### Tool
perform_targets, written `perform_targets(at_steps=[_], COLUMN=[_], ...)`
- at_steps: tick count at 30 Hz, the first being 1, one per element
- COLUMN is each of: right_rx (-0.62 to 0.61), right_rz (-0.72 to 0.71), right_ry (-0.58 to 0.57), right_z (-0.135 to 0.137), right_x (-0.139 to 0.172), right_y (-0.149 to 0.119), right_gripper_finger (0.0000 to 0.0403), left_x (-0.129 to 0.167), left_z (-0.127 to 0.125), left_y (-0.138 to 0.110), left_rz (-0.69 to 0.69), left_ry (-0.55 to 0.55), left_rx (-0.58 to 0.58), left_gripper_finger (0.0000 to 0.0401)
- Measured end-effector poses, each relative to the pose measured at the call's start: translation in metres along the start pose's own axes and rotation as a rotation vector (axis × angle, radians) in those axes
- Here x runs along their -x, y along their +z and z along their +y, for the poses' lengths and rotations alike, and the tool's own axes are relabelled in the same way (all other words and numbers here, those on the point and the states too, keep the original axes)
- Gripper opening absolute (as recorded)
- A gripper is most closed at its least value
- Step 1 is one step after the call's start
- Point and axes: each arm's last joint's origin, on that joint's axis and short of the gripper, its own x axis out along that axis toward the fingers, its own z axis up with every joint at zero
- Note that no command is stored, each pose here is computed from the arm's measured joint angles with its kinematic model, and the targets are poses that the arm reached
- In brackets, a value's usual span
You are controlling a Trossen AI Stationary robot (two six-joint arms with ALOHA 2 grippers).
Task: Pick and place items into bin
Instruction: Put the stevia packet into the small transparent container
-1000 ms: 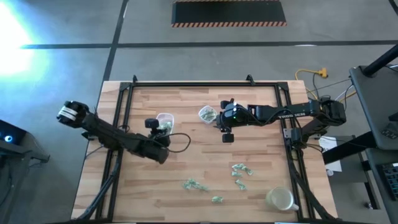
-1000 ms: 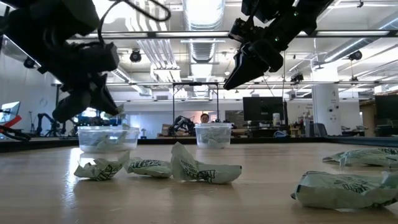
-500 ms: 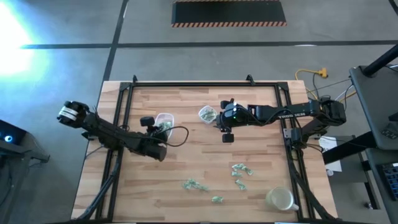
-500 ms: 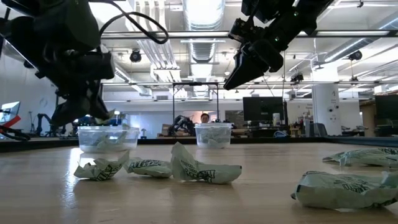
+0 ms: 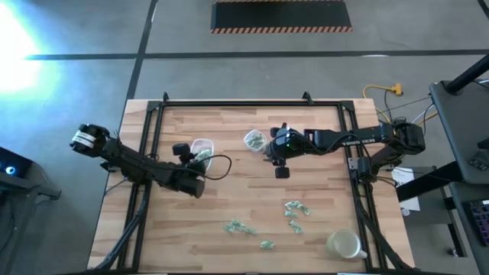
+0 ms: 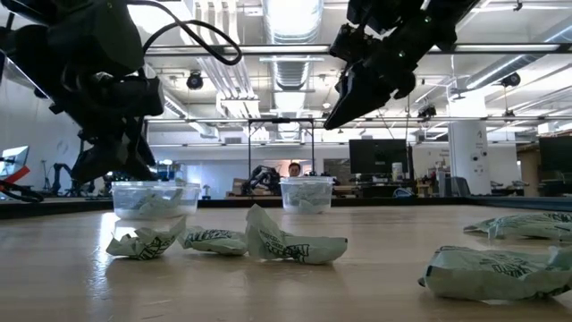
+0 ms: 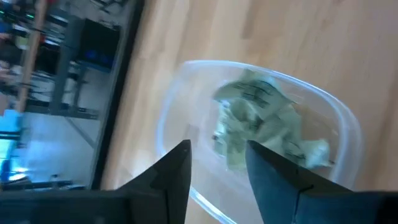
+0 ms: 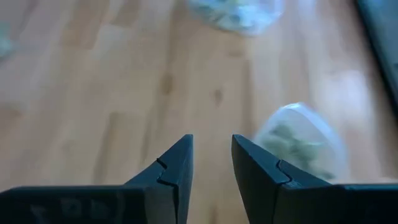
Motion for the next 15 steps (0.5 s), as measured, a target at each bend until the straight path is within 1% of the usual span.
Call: perform_targets(at_steps=[2,5,10,15], right_rx=[-0.02,-0.067,-0.153,-0.185], right_rz=[0.041,0.161,0.348,0.441], right_ry=[0.047,0.096,0.149,0.183], right_z=[0.006,0.019,0.045,0.073], right_x=[0.0,0.003,0.009,0.015], right_y=[-0.004,-0.013,-0.026,-0.031], right_gripper_finger=[0.0102,0.0101,0.0095,0.0094], left_x=[0.0,0.0,0.0,0.0], left_z=[-0.001,-0.002,-0.002,-0.002], left_y=[0.0,-0.001,-0.001,-0.001], left_rz=[0.014,0.03,0.031,0.03], left_ry=[-0.035,-0.071,-0.075,-0.075], left_rx=[0.001,0.024,0.026,0.027], left_gripper_finger=[0.0137,0.0138,0.0138,0.0138])
